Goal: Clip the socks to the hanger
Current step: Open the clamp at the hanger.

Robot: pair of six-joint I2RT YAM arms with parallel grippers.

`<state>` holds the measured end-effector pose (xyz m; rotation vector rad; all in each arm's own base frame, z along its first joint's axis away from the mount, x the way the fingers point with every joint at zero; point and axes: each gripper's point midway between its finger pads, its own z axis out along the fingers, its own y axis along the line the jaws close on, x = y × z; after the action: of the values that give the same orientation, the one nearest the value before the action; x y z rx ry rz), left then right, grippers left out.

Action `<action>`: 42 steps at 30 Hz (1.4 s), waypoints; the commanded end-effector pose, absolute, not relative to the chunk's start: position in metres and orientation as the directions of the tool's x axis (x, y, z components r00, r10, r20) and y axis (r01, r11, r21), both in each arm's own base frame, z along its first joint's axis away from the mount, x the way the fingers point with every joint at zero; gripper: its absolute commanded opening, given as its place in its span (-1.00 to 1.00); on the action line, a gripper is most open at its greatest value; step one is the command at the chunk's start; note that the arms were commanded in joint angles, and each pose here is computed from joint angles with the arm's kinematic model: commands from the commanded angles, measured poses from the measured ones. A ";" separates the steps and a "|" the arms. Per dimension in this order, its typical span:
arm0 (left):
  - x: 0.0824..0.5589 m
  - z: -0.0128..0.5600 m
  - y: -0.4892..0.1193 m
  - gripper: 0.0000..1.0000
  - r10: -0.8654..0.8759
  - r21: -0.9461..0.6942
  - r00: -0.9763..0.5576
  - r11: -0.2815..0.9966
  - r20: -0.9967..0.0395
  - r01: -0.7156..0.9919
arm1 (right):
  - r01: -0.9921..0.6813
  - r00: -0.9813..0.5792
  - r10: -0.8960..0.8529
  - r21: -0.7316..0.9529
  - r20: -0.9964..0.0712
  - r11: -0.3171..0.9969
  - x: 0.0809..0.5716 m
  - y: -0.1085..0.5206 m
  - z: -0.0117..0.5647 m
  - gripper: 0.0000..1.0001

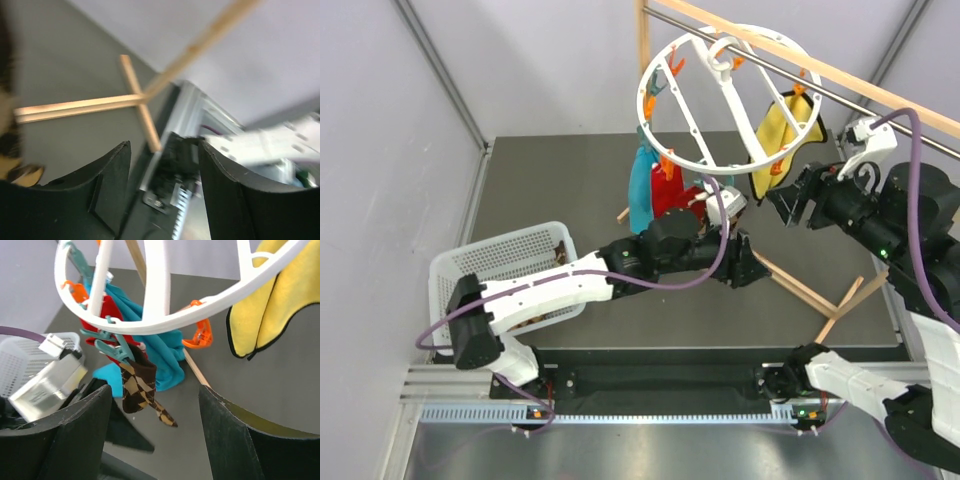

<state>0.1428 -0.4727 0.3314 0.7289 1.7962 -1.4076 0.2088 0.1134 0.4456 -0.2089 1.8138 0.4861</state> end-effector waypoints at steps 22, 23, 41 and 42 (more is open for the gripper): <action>0.300 0.274 -0.362 0.30 -0.273 -0.535 -0.550 0.746 -0.789 0.397 | -0.401 -0.243 -0.036 0.067 -0.969 0.914 0.258 0.126 0.422 0.14; 0.299 0.272 -0.361 0.30 -0.270 -0.533 -0.554 0.749 -0.787 0.393 | -0.410 -0.237 -0.047 0.056 -0.970 0.911 0.260 0.128 0.421 0.12; 0.288 0.285 -0.352 0.31 -0.278 -0.548 -0.555 0.729 -0.784 0.410 | -0.605 -0.079 -0.050 0.008 -0.996 0.796 0.263 0.168 0.436 -0.28; 0.287 0.284 -0.351 0.31 -0.274 -0.547 -0.556 0.730 -0.784 0.411 | -0.605 -0.083 -0.048 0.012 -0.995 0.796 0.264 0.168 0.434 -0.36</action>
<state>0.2905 -0.3567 0.2661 0.1037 2.0157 -0.8697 0.2696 0.1594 0.4035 -0.5321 1.7339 0.4322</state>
